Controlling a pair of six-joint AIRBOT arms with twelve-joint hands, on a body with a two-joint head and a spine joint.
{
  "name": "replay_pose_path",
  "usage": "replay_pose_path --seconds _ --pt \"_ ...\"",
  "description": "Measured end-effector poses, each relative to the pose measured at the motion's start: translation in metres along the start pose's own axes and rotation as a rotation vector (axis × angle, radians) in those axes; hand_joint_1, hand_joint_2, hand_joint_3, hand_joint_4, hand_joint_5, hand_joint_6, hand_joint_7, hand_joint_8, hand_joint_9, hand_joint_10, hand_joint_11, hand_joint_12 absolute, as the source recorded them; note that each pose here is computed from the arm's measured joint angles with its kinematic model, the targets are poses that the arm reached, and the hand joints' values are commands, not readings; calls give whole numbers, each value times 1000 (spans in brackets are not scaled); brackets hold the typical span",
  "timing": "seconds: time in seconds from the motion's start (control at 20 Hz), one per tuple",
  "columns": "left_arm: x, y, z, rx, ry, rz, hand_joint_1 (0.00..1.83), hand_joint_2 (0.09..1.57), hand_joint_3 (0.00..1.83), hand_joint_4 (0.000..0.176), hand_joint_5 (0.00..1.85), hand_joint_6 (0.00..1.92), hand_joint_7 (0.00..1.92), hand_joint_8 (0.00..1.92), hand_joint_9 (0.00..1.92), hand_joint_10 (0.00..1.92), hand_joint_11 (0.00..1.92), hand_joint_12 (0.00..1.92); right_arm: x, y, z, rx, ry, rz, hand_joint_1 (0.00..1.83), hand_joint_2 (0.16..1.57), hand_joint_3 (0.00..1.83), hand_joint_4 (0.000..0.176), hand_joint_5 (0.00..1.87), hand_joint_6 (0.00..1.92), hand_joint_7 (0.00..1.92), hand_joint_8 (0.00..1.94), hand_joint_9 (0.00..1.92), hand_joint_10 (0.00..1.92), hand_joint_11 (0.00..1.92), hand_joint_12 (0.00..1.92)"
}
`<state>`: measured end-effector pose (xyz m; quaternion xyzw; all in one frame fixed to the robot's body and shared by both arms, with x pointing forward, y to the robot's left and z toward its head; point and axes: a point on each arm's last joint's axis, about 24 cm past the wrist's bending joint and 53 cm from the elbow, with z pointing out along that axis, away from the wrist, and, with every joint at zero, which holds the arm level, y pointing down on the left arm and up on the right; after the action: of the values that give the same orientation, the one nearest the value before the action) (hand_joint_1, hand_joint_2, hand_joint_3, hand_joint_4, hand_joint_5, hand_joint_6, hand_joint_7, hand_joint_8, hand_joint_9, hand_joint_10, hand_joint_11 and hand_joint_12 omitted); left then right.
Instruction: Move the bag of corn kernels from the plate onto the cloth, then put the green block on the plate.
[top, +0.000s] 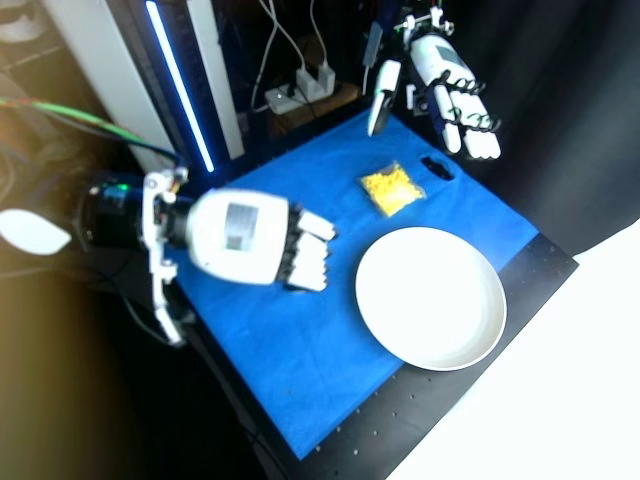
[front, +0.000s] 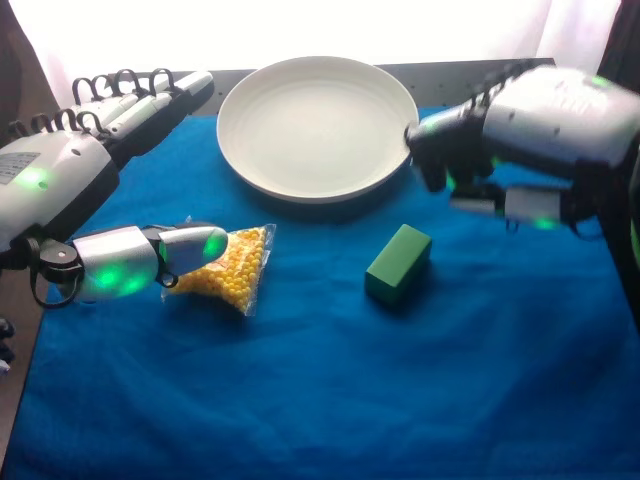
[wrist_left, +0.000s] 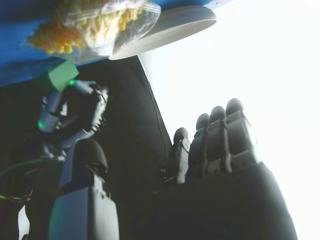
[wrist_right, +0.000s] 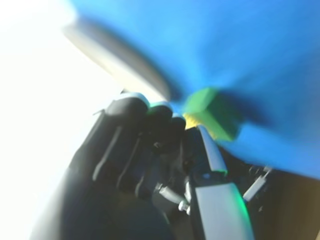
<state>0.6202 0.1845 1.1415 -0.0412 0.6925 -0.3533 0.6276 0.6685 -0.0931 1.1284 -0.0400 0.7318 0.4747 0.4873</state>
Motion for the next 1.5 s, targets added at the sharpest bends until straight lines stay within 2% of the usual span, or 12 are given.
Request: replay_pose_path --seconds 0.05,0.25,0.3,0.45,0.55,0.6,0.7,0.8,0.95,1.1,1.25,1.5 --pt "1 2 0 -7 -1 -6 350 1162 30 173 0 0 0 0 0 0 0 0 -12 1 4 -3 -22 -9 1162 1322 13 0 567 1361 695 1777 968 1909 1090 1921" --pt "8 3 0 -13 15 -14 352 1189 21 145 0 0 0 0 0 0 0 0 -30 11 13 -25 -62 -9 1288 1292 3 0 567 1396 694 1580 702 1745 723 1921" --pt "7 4 0 -16 13 -14 349 1178 14 152 0 0 0 0 0 0 0 0 -29 13 14 -29 -57 -17 1178 1299 7 0 578 1437 730 1609 736 1770 764 1921" --pt "5 5 0 -17 6 -13 338 1180 10 132 0 0 0 0 0 0 0 0 -25 16 14 -35 -45 -12 1189 1277 0 0 560 1452 829 1466 831 1676 833 1921" --pt "5 5 -1 -17 3 -12 322 1175 6 155 0 0 0 0 0 0 0 0 -12 25 15 -62 -2 -2 1080 1177 0 0 165 1099 374 1015 243 1473 156 1921" --pt "6 5 -2 -17 3 -13 340 1172 4 172 0 0 0 0 0 0 0 0 -2 31 14 -80 36 0 1063 1132 0 0 32 839 196 772 74 1243 30 1832" --pt "6 7 -4 -23 1 -15 353 1176 4 158 0 0 0 0 0 0 0 0 11 39 11 -102 78 -19 1110 1039 0 0 56 443 211 315 7 864 0 1628" --pt "5 13 -6 -47 -4 -21 332 1175 2 159 0 0 0 0 0 0 0 0 19 42 6 -118 99 -29 1132 1017 0 0 168 208 302 100 14 821 0 1714" --pt "-2 12 -6 -40 -24 -16 344 1179 3 144 0 0 0 0 0 0 0 0 33 37 4 -102 137 -50 1097 1011 0 0 286 95 318 22 15 844 0 1739" --pt "-1 12 -7 -41 -23 -20 336 1180 3 165 0 0 0 0 0 0 0 0 46 36 6 -94 176 -64 1057 1031 5 0 283 79 345 21 52 883 0 1689" --pt "1 13 -9 -46 -19 -21 378 1183 1 170 0 0 0 0 0 0 0 0 61 39 8 -105 221 -65 995 1059 4 0 307 53 403 9 146 689 0 1575" --pt "-4 19 -12 -66 -36 -23 326 1178 1 176 0 0 0 0 0 0 0 0 76 31 4 -80 271 -67 1004 1112 6 0 323 32 419 2 115 666 0 1439"
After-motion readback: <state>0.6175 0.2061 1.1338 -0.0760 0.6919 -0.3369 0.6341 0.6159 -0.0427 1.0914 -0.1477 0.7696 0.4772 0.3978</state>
